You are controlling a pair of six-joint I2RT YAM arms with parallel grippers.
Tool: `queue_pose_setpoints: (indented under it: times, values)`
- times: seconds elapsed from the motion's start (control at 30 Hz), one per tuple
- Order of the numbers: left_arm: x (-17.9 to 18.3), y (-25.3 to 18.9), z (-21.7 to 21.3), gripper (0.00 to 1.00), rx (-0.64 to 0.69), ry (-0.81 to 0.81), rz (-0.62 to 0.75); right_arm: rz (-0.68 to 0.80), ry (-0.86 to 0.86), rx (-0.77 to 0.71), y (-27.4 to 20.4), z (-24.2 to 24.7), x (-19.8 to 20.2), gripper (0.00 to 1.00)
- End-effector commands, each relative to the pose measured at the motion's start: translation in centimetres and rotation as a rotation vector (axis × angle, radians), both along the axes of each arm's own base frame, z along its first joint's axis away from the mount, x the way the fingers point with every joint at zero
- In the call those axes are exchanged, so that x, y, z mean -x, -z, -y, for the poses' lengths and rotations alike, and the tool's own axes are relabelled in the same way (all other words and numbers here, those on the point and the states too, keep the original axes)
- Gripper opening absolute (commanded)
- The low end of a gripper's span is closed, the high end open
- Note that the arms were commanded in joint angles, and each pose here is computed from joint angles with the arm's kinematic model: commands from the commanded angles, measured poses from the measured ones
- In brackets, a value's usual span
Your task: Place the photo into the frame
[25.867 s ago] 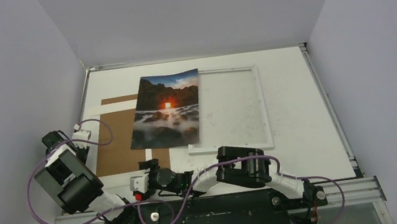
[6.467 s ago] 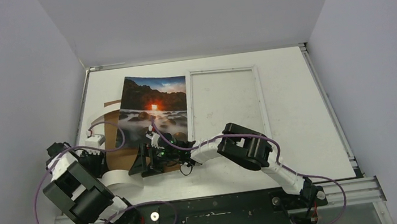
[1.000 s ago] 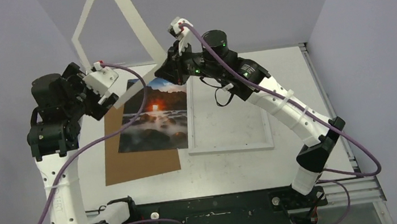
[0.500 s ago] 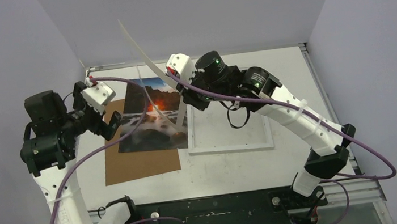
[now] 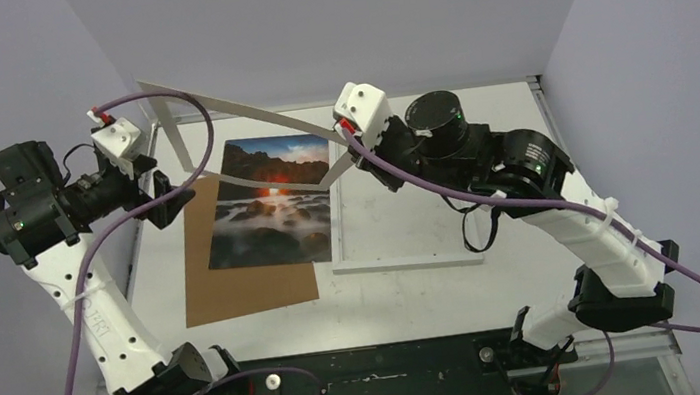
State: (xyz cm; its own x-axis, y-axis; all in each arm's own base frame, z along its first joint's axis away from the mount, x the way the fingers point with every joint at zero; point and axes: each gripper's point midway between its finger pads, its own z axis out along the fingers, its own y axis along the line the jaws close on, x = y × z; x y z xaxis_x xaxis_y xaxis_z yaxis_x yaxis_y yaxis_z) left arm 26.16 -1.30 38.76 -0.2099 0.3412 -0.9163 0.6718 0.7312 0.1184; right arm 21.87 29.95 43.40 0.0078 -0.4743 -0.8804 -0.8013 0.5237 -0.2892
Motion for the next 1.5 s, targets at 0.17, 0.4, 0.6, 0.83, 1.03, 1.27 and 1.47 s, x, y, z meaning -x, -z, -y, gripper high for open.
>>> queue_pose_setpoints:
  times: [0.17, 0.4, 0.6, 0.83, 1.03, 1.27, 1.47]
  values:
    - [3.1, -2.3, 3.1, 0.87, 0.045, 0.133, 0.098, 0.074, 0.038, -0.075, -3.4, 1.8, 0.4, 0.05]
    - [5.5, -4.1, 4.8, 0.87, 0.034, 0.166, 0.174, 0.127, 0.108, -0.116, -5.0, 3.8, 0.0, 0.05]
    - [3.1, -8.6, 4.0, 0.92, 0.217, 0.067, 0.293, 0.146, 0.163, -0.12, -5.5, 5.5, -0.1, 0.05]
    - [2.1, -11.4, 3.0, 0.93, 0.393, 0.19, 0.294, 0.141, 0.174, -0.123, -5.5, 5.9, 0.0, 0.05]
    - [-0.6, -9.7, 1.8, 0.95, 0.37, 0.222, 0.269, 0.141, 0.126, -0.12, -5.8, 5.4, 0.5, 0.05]
    - [-2.1, -8.8, 4.3, 0.96, 0.338, 0.381, 0.255, 0.105, 0.074, -0.095, -4.7, 4.6, 1.1, 0.05]
    - [-3.2, -7.7, 4.7, 0.94, 0.317, 0.448, 0.232, 0.095, 0.06, -0.063, -3.9, 4.4, 1.1, 0.05]
